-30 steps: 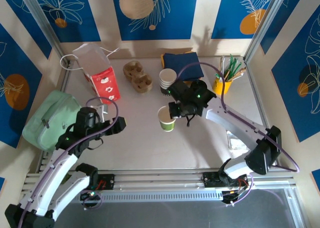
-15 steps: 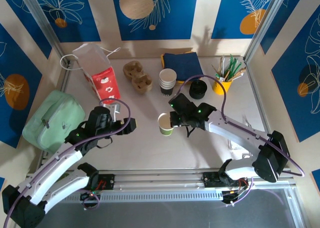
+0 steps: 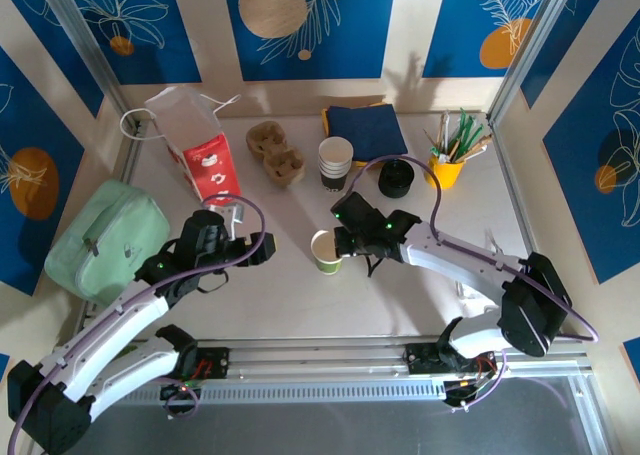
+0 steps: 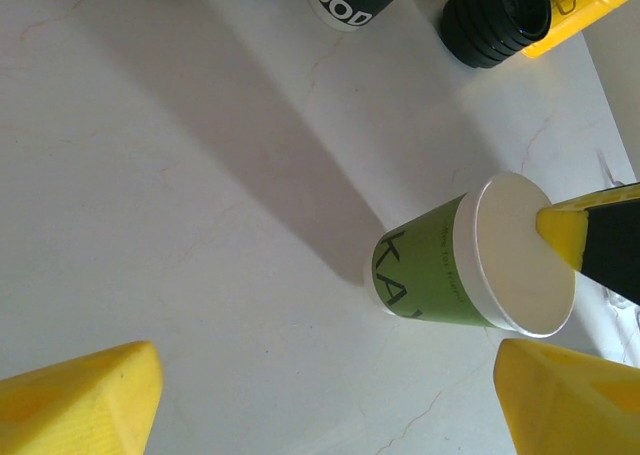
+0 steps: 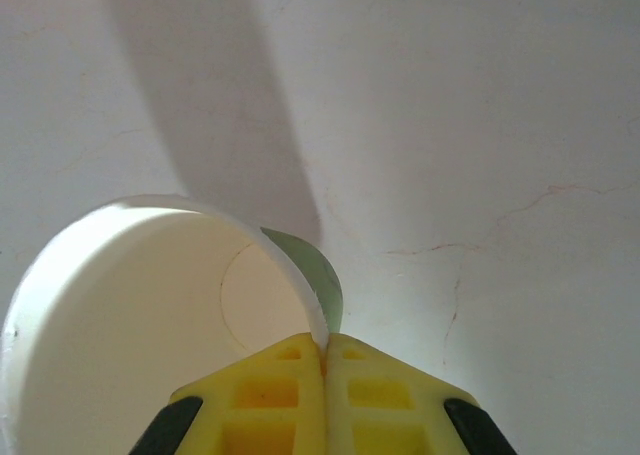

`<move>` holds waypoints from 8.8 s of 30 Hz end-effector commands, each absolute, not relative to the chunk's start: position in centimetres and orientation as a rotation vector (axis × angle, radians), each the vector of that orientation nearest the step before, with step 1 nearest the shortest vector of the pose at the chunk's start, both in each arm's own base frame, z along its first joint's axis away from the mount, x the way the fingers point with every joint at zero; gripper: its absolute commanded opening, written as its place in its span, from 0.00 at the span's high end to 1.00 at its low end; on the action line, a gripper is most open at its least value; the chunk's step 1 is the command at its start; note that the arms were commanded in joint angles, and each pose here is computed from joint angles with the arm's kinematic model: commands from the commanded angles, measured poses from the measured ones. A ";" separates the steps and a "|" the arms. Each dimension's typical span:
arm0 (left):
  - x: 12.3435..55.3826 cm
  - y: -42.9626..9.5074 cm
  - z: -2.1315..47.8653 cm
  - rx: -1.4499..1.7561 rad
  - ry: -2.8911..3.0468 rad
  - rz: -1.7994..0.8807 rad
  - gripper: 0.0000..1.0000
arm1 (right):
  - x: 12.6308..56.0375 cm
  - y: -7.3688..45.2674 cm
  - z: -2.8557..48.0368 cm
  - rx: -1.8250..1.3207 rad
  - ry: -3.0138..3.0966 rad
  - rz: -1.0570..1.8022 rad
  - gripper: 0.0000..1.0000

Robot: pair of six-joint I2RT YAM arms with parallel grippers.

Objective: Pack the takeout coffee

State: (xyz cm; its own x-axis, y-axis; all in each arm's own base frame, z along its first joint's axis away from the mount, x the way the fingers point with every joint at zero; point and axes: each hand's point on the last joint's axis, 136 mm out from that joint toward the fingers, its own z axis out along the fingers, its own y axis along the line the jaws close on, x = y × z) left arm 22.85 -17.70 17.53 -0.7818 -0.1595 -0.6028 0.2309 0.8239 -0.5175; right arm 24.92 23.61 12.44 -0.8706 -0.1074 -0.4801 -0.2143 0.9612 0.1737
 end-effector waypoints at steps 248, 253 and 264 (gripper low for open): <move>22.1 -25.1 27.5 -0.080 2.367 -1.458 0.73 | 21.8 26.0 34.4 -0.728 1.877 0.740 0.21; 21.8 -23.1 27.8 -0.225 2.400 -1.468 0.73 | 23.4 25.5 35.2 -0.787 1.670 0.531 0.15; 20.6 -21.9 28.8 -0.415 2.425 -1.588 0.73 | 20.6 28.2 33.0 -1.223 1.110 0.261 0.17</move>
